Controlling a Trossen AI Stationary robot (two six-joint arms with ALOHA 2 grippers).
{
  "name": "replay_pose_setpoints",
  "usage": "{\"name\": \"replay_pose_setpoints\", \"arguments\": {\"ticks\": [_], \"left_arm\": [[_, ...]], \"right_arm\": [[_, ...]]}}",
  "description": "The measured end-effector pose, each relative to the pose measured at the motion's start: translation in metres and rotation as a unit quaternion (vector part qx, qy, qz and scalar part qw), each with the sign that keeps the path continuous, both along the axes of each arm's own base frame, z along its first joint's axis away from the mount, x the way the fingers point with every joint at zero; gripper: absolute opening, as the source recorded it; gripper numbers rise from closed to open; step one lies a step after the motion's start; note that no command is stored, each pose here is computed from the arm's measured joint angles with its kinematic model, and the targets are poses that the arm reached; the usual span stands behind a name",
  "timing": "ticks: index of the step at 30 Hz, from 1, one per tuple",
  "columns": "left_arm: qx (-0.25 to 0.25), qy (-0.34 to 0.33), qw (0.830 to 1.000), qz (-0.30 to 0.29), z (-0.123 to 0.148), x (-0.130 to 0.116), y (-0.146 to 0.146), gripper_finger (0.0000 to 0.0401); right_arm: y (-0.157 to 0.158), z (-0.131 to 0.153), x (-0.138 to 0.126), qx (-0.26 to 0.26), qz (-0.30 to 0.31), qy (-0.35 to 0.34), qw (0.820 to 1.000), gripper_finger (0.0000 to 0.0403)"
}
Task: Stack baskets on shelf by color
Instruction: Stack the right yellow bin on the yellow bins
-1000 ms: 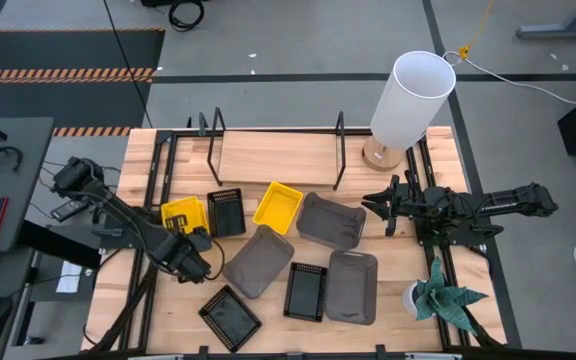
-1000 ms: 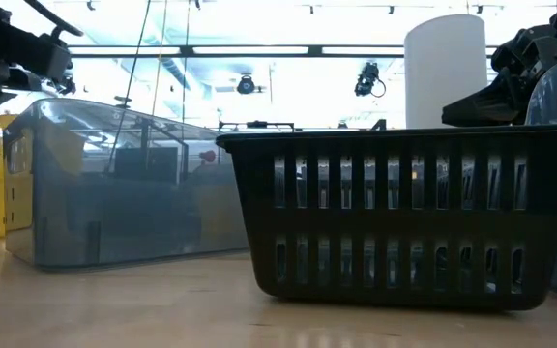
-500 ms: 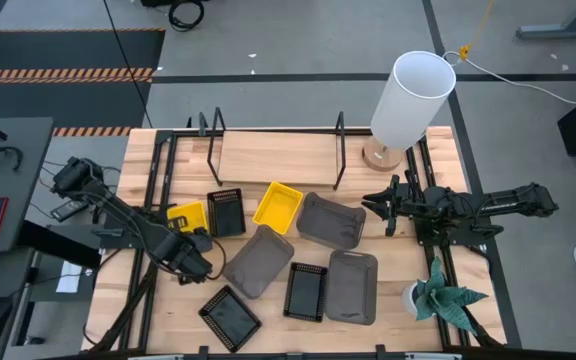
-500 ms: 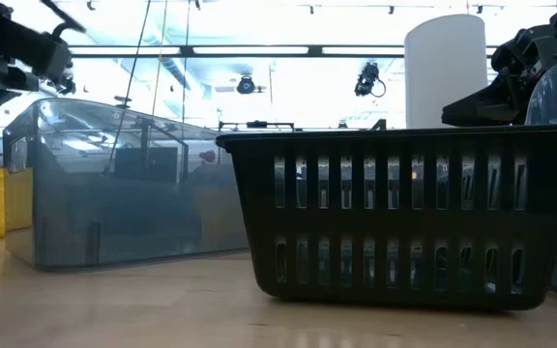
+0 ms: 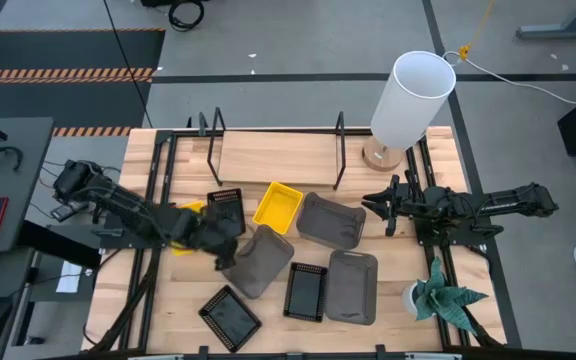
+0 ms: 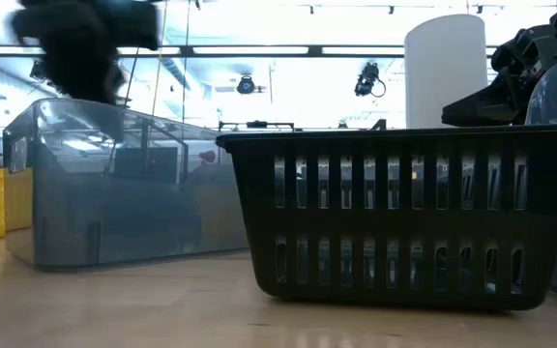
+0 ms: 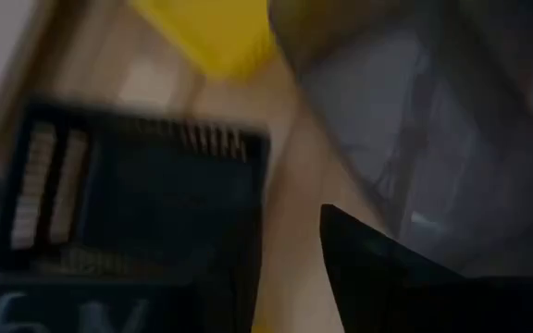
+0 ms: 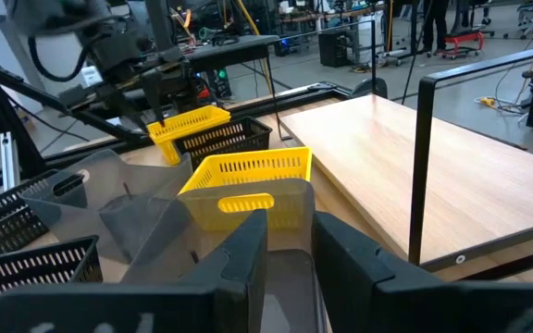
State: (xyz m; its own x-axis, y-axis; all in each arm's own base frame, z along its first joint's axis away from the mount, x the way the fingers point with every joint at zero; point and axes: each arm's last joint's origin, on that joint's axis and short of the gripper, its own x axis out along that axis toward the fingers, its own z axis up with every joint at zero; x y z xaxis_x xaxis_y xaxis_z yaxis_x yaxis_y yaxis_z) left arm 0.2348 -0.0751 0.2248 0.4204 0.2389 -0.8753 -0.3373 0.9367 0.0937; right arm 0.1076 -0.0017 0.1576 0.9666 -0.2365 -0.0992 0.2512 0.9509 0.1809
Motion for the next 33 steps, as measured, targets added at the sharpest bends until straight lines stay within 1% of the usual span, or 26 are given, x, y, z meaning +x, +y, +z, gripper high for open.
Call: {"name": "replay_pose_setpoints", "arguments": {"ticks": [3, 5, 7, 12, 16, 18, 20, 26, 33], "left_arm": [[-0.004, -0.017, 1.000, -0.015, 0.002, 0.013, 0.020, 0.0114], [-0.013, -0.025, 0.999, -0.034, 0.003, 0.020, 0.031, 0.0114], [-0.007, -0.027, 0.998, -0.059, 0.003, 0.024, 0.040, 0.0114], [0.046, -0.011, 0.989, -0.138, -0.005, 0.037, 0.052, 0.0114], [0.074, 0.017, 0.982, -0.174, -0.016, 0.044, 0.059, 0.0114], [0.087, 0.029, 0.979, -0.180, -0.021, 0.047, 0.062, 0.0114], [0.098, 0.024, 0.977, -0.189, -0.024, 0.052, 0.064, 0.0114], [0.108, 0.023, 0.966, -0.234, -0.030, 0.058, 0.059, 0.0114], [0.075, 0.016, 0.964, -0.254, -0.031, 0.058, 0.056, 0.0114]], "right_arm": [[0.000, 0.000, 0.000, 0.000, 0.000, -0.001, 1.000, 0.0093], [0.000, 0.000, 0.000, 0.000, 0.000, -0.002, 1.000, 0.0093], [0.000, 0.000, 0.000, 0.000, 0.000, -0.002, 1.000, 0.0093], [0.000, 0.000, 0.000, 0.000, 0.001, -0.002, 1.000, 0.0093], [0.000, 0.000, 0.000, 0.000, 0.001, -0.002, 1.000, 0.0093], [0.000, 0.001, 0.000, 0.000, 0.001, -0.003, 1.000, 0.0093], [0.000, 0.001, 0.000, 0.000, 0.001, -0.003, 1.000, 0.0093], [0.000, 0.002, 0.000, 0.001, 0.005, -0.008, 1.000, 0.0093], [0.000, 0.002, 0.001, 0.001, 0.005, -0.011, 1.000, 0.0093]]}}
